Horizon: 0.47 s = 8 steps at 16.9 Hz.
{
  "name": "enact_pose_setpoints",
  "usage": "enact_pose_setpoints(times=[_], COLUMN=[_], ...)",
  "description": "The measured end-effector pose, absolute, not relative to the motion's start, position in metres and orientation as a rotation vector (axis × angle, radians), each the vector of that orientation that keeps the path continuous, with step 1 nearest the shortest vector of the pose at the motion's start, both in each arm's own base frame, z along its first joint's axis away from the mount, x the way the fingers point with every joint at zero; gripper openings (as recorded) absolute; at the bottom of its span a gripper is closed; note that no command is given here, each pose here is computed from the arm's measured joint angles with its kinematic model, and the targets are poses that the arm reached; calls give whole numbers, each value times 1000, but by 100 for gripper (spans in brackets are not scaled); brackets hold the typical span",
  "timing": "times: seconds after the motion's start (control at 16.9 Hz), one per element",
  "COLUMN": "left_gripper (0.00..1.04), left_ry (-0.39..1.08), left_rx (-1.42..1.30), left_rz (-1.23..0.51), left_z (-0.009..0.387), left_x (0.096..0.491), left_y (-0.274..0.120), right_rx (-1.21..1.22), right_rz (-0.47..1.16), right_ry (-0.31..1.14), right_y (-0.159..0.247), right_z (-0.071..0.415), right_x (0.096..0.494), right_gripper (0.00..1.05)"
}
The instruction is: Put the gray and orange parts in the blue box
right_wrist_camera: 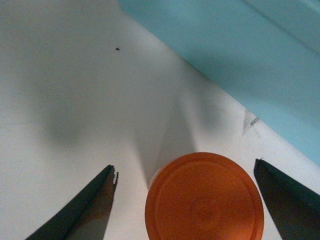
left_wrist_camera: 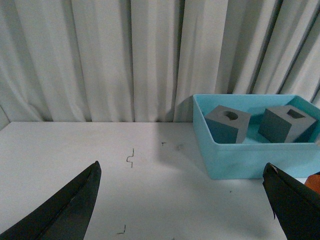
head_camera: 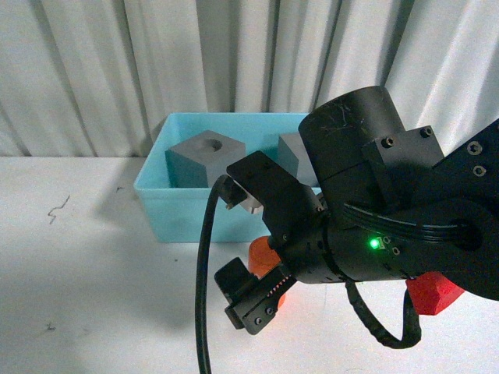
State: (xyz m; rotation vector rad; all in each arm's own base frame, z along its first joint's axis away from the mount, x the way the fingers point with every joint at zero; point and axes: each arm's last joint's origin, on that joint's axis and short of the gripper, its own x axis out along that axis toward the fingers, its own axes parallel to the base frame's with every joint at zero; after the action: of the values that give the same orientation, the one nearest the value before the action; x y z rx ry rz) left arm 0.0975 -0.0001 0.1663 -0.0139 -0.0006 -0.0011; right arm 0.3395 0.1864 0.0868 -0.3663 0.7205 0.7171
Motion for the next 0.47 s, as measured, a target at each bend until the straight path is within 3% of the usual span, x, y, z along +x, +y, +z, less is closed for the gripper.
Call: enact_pose_setpoints(times=[0.24, 0.35, 0.41, 0.47], left_gripper=[98, 98, 98, 98], left_ry=[-1, 0, 0, 0], left_rx=[-14, -14, -14, -14], left_rz=[-1, -1, -1, -1], left_z=[166, 166, 166, 166], left_x=[97, 97, 97, 97], left_y=[0, 0, 0, 0], right_rx=[-308, -248, -162, -96], right_rz=[698, 689, 693, 616], right_ry=[681, 638, 522, 238], right_y=[180, 168, 152, 118], right_z=[93, 113, 159, 255], right_x=[342, 335, 322, 325], right_gripper=[49, 47, 47, 47])
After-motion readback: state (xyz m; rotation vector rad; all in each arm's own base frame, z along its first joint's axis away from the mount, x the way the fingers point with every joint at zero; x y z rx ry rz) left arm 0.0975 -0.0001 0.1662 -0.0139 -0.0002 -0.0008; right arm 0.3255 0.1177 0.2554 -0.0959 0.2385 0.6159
